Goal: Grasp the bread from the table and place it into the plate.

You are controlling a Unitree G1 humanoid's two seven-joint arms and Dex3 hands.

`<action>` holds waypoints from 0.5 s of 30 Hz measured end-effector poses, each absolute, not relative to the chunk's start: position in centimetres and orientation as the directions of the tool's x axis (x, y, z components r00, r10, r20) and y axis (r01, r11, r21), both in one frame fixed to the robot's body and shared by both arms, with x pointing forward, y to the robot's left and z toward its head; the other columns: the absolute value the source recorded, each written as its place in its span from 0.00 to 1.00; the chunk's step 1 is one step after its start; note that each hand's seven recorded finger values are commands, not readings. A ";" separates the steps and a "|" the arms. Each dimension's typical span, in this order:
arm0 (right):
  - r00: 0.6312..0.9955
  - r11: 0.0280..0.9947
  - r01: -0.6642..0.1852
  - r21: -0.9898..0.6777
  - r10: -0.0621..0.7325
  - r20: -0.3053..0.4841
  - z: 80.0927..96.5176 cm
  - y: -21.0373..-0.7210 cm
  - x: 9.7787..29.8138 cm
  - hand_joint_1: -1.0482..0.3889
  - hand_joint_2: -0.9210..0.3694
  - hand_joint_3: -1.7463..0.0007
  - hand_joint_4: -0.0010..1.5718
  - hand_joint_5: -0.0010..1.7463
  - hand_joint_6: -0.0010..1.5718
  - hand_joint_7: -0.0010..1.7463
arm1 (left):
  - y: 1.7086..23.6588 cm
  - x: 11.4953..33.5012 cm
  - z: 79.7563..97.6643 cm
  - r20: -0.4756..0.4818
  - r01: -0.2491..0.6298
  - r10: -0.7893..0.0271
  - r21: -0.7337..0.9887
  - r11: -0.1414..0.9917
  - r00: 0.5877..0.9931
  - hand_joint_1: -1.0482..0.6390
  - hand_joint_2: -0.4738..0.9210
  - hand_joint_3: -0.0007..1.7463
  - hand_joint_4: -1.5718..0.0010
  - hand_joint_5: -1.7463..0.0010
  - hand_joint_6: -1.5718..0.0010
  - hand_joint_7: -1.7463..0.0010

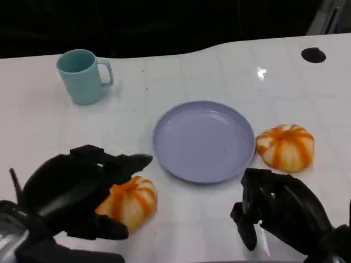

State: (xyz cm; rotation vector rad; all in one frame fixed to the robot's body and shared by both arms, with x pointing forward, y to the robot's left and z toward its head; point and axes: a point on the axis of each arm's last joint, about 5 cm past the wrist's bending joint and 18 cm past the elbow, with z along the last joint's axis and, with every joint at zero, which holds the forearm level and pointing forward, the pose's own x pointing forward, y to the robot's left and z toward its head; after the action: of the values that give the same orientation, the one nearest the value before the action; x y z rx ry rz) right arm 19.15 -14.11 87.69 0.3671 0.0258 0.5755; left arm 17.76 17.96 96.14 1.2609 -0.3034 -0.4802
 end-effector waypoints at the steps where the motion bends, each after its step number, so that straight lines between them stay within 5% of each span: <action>1: 0.841 0.776 -0.527 0.346 0.536 0.078 87.7 -14.1 19.1 0.07 0.09 0.65 0.77 0.94 0.65 0.86 | 17.8 17.8 96.1 -0.061 0.188 -0.499 0.960 0.209 0.864 0.15 1.00 0.02 0.81 0.82 0.84 1.00; 15: 0.838 0.775 -0.531 0.342 0.541 0.074 87.9 -14.2 18.0 0.08 0.13 0.61 0.76 0.94 0.66 0.87 | 16.1 20.0 93.3 -0.273 0.349 -0.445 0.932 0.098 0.853 0.18 0.99 0.01 0.79 0.87 0.86 1.00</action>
State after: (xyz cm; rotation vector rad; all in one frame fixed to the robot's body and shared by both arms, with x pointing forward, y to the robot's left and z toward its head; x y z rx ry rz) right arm 17.99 -14.17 87.89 0.3615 0.0292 0.5800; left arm 20.05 16.14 93.34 1.3503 -0.0853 -0.5882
